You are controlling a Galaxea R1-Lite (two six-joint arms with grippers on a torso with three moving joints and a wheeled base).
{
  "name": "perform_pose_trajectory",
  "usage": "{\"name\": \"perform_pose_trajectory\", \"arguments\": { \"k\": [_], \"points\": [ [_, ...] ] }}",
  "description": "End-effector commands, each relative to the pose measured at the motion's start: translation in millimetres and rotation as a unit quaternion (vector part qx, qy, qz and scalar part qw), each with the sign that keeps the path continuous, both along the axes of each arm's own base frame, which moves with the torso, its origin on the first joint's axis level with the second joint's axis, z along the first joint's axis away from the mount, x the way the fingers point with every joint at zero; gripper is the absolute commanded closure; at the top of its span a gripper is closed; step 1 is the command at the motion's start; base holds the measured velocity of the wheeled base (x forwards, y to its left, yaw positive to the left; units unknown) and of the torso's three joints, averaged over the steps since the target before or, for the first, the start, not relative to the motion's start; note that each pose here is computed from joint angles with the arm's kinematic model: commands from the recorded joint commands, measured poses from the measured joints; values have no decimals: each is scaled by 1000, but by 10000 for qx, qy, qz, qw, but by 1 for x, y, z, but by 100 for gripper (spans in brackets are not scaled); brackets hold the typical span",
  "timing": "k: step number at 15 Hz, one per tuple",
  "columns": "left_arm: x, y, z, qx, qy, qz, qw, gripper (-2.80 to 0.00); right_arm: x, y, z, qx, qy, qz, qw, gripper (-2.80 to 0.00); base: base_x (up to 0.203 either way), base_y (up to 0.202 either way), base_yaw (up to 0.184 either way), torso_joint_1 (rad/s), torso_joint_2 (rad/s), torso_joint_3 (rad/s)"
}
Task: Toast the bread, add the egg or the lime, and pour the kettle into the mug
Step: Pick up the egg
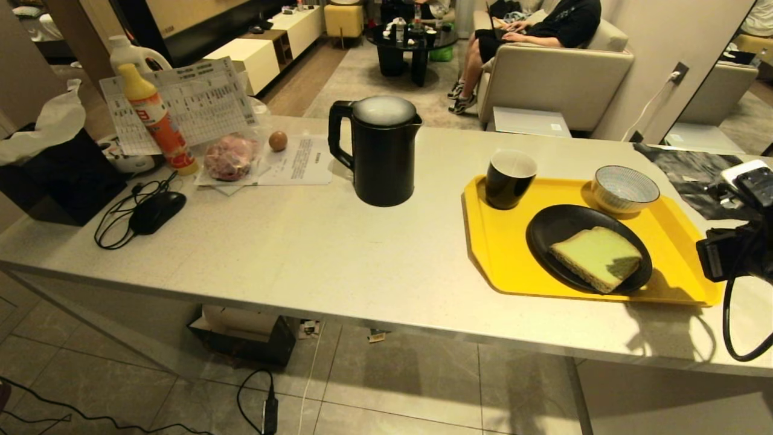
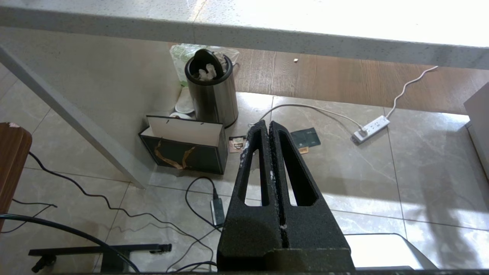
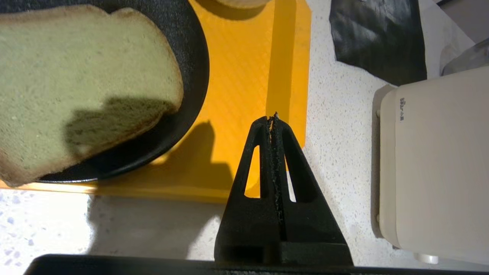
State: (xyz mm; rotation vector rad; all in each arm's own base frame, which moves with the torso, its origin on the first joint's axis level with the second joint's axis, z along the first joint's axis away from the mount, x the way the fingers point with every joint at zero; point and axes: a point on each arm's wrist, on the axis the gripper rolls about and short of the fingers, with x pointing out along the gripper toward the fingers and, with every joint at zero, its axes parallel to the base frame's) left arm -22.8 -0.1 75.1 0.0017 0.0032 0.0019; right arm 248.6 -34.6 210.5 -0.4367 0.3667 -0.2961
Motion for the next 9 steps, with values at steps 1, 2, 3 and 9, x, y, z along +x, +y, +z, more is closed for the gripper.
{"name": "perform_pose_trajectory", "arguments": {
  "k": [1,2,3,9],
  "points": [
    [0,0,0,-1,-6,-2,10000,0,3,0,-5,-19,105,8,9999,0,0,0,0,0,0,0],
    [0,0,0,-1,2,5,10000,0,4,0,-8,-14,149,16,9999,0,0,0,0,0,0,0],
    [0,0,0,-1,1,4,10000,0,4,0,-9,-4,170,14,9999,0,0,0,0,0,0,0],
    [0,0,0,-1,-7,-1,10000,0,9,1,-26,32,-398,45,9992,0,0,0,0,0,0,0]
  ]
}}
